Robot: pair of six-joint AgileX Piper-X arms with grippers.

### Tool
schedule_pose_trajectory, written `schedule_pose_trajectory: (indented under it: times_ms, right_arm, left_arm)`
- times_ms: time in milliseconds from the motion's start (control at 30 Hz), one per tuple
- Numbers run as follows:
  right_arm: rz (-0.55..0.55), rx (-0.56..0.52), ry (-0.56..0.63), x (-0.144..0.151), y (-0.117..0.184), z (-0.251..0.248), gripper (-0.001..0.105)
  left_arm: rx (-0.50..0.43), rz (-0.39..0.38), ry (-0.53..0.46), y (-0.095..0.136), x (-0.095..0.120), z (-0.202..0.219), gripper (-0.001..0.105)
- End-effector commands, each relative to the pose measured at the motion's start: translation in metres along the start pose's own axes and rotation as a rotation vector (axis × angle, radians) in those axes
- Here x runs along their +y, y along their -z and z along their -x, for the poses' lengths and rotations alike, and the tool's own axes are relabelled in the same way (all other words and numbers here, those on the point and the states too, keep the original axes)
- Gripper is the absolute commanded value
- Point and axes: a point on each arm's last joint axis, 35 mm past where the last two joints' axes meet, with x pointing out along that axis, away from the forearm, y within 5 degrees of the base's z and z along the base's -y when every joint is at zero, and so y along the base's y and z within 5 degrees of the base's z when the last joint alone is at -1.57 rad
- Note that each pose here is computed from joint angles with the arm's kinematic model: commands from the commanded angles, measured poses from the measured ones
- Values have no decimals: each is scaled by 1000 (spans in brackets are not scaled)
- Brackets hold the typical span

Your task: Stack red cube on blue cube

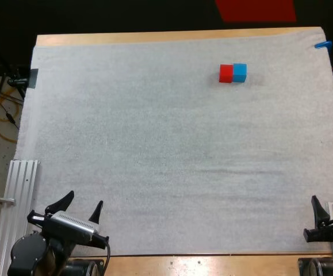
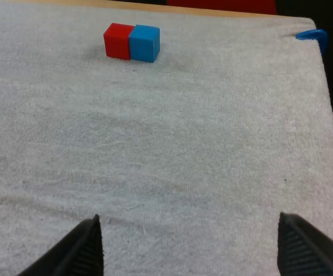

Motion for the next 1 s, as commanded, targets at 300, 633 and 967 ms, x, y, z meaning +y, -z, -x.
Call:
schedule_pose_trajectory:
  times_ms: [300,633,967]
  right_arm:
    - [12,22,37,-2,-1,-1,62]
    - [7,41,-13,-9,-17,-4,62]
    - [115,135,-72,-39,-76,-26,62]
  left_arm:
    - [-12,6,-4,-3,0,0,63]
    - [-105,-31,127,-24,-9,25,63]
    - [-10,-100,288,-65,-16,16,63]
